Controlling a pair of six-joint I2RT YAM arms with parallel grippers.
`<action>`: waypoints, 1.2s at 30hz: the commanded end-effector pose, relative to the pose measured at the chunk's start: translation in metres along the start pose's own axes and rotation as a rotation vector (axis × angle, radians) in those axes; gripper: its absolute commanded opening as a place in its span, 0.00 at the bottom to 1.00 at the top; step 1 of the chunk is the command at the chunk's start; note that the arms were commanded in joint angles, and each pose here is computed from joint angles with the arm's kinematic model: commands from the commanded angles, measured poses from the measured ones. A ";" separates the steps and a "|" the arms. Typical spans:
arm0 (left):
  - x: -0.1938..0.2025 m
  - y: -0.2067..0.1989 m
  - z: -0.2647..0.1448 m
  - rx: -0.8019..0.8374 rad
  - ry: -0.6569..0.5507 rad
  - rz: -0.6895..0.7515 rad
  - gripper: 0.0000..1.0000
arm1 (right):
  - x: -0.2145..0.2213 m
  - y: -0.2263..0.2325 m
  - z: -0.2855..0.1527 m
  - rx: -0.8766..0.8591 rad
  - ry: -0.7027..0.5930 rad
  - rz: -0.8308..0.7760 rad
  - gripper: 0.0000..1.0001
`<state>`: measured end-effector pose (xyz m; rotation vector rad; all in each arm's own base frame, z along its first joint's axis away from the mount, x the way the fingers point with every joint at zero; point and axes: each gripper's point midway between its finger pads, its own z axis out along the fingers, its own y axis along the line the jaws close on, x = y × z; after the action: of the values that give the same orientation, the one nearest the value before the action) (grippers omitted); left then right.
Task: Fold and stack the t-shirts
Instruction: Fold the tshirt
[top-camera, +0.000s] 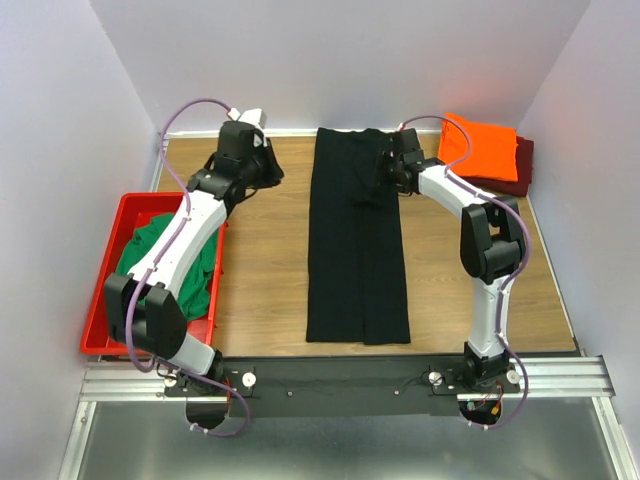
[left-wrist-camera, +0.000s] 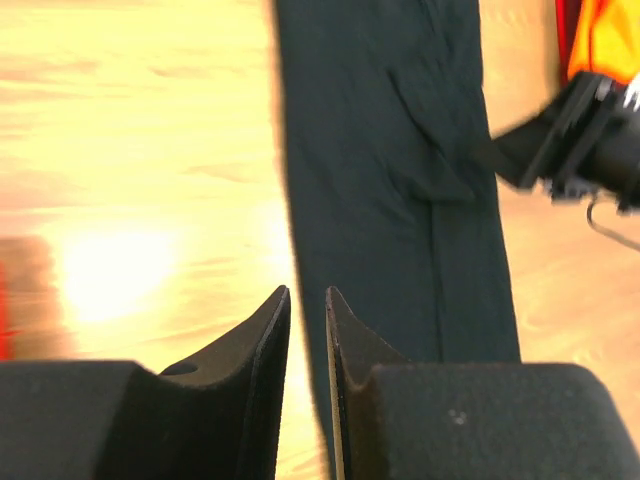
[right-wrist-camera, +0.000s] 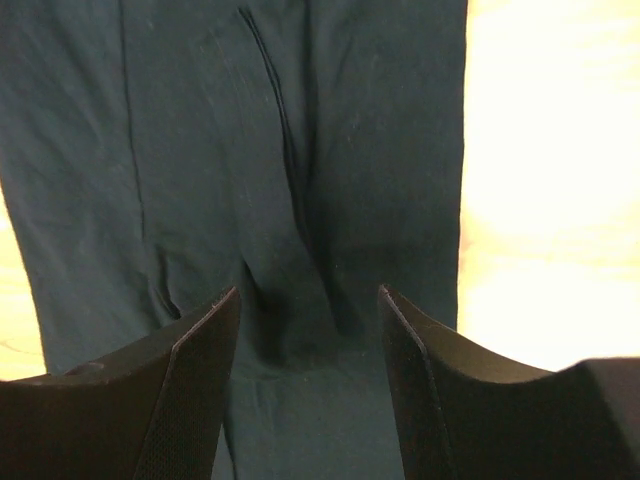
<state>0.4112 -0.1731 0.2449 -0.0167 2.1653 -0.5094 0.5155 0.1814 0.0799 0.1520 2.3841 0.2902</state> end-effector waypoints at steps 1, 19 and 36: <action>-0.016 0.019 -0.018 -0.052 -0.049 0.038 0.29 | 0.014 0.005 0.002 -0.024 0.028 0.020 0.64; 0.003 0.071 -0.018 -0.158 -0.123 0.001 0.28 | -0.031 0.023 0.056 -0.026 -0.081 -0.099 0.54; 0.011 0.083 -0.011 -0.178 -0.097 -0.021 0.28 | -0.031 0.028 0.081 -0.039 -0.079 -0.094 0.41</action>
<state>0.4069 -0.1018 0.2142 -0.1473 2.1183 -0.3420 0.5907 0.2119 0.0504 0.0410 2.3037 0.2840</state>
